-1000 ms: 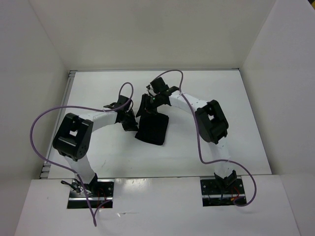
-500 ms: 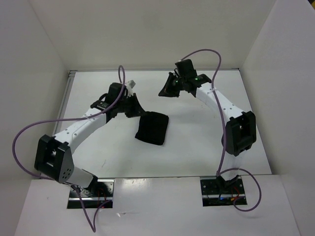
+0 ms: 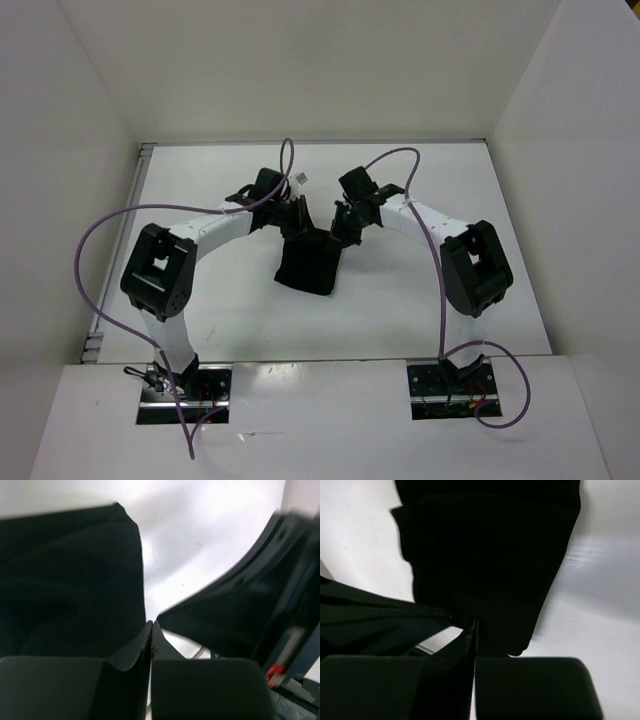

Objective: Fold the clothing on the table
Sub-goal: Fold the skirt

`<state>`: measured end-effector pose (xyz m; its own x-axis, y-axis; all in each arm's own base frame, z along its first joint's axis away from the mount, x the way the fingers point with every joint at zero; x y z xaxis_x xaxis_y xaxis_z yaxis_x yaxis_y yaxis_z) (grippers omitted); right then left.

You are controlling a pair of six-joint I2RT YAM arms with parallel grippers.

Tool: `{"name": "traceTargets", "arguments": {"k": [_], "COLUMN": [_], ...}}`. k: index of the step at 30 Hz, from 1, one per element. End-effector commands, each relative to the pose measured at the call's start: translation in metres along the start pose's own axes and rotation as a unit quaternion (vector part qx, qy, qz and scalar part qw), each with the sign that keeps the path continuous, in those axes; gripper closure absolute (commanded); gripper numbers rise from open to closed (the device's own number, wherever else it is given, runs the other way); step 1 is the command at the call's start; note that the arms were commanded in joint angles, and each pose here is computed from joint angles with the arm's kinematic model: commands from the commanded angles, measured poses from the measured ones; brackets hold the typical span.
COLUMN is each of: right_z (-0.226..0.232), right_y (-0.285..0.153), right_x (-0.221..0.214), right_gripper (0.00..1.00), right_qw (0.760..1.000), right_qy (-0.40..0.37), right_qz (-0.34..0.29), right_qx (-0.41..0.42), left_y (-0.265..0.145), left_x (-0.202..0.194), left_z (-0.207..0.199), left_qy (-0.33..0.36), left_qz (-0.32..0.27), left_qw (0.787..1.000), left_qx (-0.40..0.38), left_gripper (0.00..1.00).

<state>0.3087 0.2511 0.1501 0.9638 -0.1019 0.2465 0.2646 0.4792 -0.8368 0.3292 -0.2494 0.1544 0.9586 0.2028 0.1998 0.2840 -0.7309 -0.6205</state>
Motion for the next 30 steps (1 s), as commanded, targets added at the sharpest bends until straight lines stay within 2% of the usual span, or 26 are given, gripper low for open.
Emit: {"name": "traceTargets", "arguments": {"k": [1, 9, 13, 16, 19, 24, 27, 29, 30], "right_z": [0.002, -0.027, -0.03, -0.035, -0.038, -0.04, -0.033, -0.022, -0.019], "right_y": [0.013, 0.055, 0.065, 0.072, 0.074, 0.077, 0.068, 0.046, 0.035], "right_x": [-0.011, -0.036, -0.036, -0.039, -0.041, -0.042, -0.035, -0.023, -0.02], "right_gripper": [0.99, 0.99, 0.99, 0.99, 0.99, 0.99, 0.99, 0.99, 0.95], "right_qw": [1.0, 0.997, 0.996, 0.995, 0.994, 0.994, 0.996, 0.998, 0.998], "right_qy": [-0.001, 0.01, 0.008, 0.011, 0.008, 0.004, -0.002, -0.013, -0.016], "right_qz": [0.008, 0.07, 0.076, 0.085, 0.089, 0.093, 0.074, 0.03, 0.017], "right_qx": [-0.003, -0.041, -0.046, -0.053, -0.055, -0.057, -0.051, -0.048, -0.05], "left_y": [0.01, 0.013, 0.003, -0.008, -0.014, -0.006, -0.011, -0.031, -0.041], "left_x": [0.018, 0.033, 0.048, 0.056, 0.066, 0.069, 0.069, 0.071, 0.07], "left_z": [-0.003, 0.027, 0.054, 0.07, 0.075, 0.1, 0.096, 0.066, 0.054], "left_qy": [0.027, 0.009, -0.006, -0.019, -0.029, -0.039, -0.039, -0.024, -0.018], "left_qz": [-0.019, -0.065, -0.128, -0.167, -0.185, -0.185, -0.187, -0.205, -0.213], "left_qw": [0.999, 0.995, 0.978, 0.966, 0.962, 0.949, 0.949, 0.957, 0.958], "left_qx": [-0.008, 0.076, 0.163, 0.198, 0.201, 0.252, 0.251, 0.206, 0.19], "left_gripper": [0.99, 0.99, 0.99, 0.99, 0.99, 0.99, 1.0, 1.0, 1.0]}}
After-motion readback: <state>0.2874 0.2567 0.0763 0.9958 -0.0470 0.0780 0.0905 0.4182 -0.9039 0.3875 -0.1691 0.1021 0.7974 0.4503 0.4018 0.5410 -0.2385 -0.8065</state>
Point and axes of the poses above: each gripper's point midway between its finger pads, its own y axis out along the fingers, its own z axis along the line the jaws close on, x = y × z, the point moved 6 cm from there along -y, back along the fingers, and after that the axes turned 9 degrees about -y, right-handed, at the moved point
